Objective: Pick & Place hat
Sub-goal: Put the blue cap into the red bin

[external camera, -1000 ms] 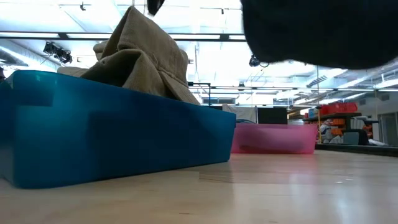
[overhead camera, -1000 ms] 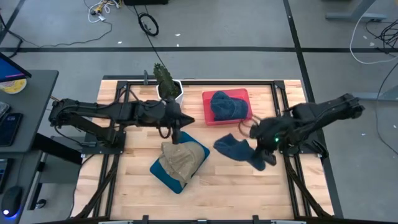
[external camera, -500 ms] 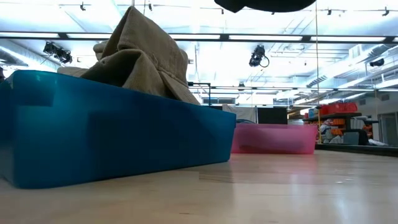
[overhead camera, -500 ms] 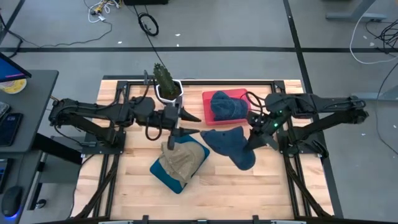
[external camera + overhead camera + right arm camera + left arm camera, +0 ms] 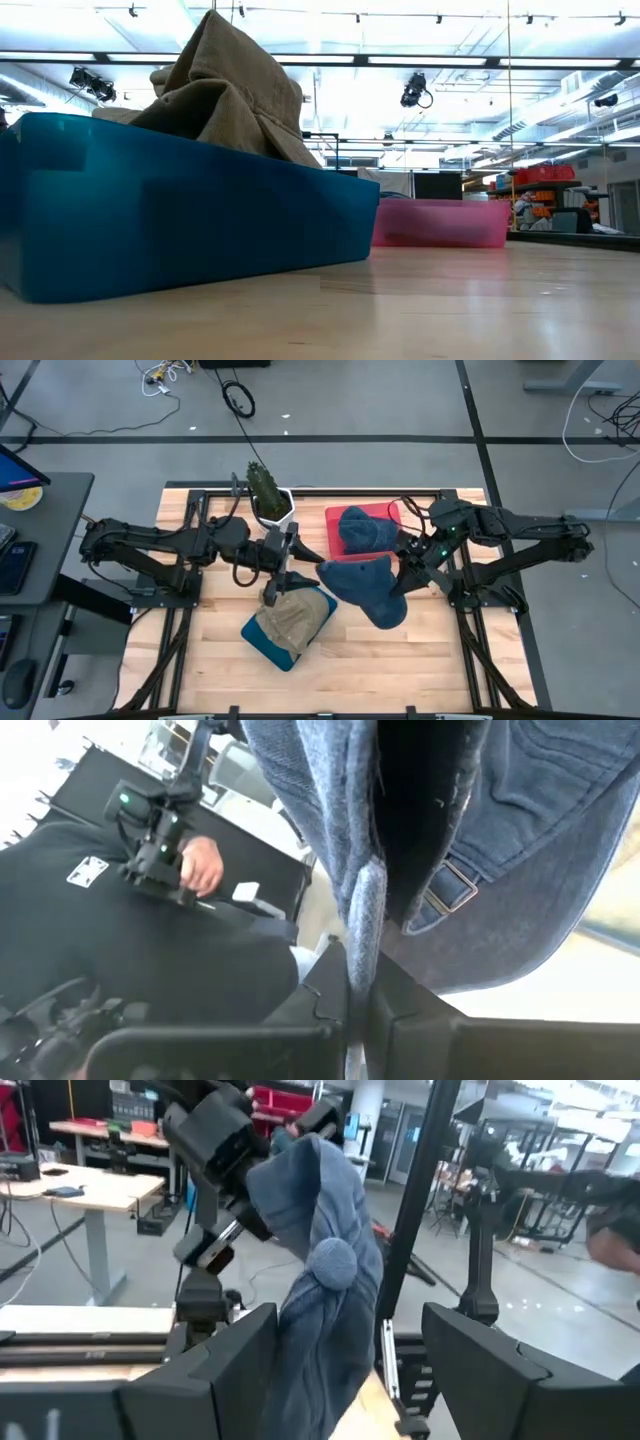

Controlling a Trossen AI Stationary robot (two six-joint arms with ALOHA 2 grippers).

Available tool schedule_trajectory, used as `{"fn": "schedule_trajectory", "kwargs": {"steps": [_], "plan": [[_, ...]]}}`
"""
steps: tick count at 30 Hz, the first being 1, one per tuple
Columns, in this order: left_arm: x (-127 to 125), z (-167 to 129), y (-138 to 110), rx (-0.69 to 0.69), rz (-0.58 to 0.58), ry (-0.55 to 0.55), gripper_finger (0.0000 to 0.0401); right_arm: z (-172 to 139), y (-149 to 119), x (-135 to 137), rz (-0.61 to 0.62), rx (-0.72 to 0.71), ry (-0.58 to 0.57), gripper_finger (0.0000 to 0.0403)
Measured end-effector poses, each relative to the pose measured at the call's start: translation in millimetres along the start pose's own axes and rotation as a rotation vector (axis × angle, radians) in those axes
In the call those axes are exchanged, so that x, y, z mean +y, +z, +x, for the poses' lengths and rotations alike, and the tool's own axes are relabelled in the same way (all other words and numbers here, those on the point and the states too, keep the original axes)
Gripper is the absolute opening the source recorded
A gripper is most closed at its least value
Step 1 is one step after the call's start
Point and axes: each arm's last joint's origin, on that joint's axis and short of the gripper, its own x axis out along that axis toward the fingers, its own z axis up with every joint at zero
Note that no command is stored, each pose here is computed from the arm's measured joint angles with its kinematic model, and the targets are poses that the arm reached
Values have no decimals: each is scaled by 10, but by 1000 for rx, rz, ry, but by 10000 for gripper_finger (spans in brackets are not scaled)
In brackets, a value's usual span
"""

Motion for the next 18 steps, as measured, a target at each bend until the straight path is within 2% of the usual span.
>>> {"fn": "schedule_trajectory", "kwargs": {"steps": [9,14,18], "plan": [[39,117,-1,-77,-12,-6,255,2,43,-15,-11,-21,10,4],[47,150,-24,-75,-13,-6,254,37,75,-24,-22,-27,23,5],[35,158,-28,-75,-10,-51,250,61,87,-38,-22,-25,24,5]]}}
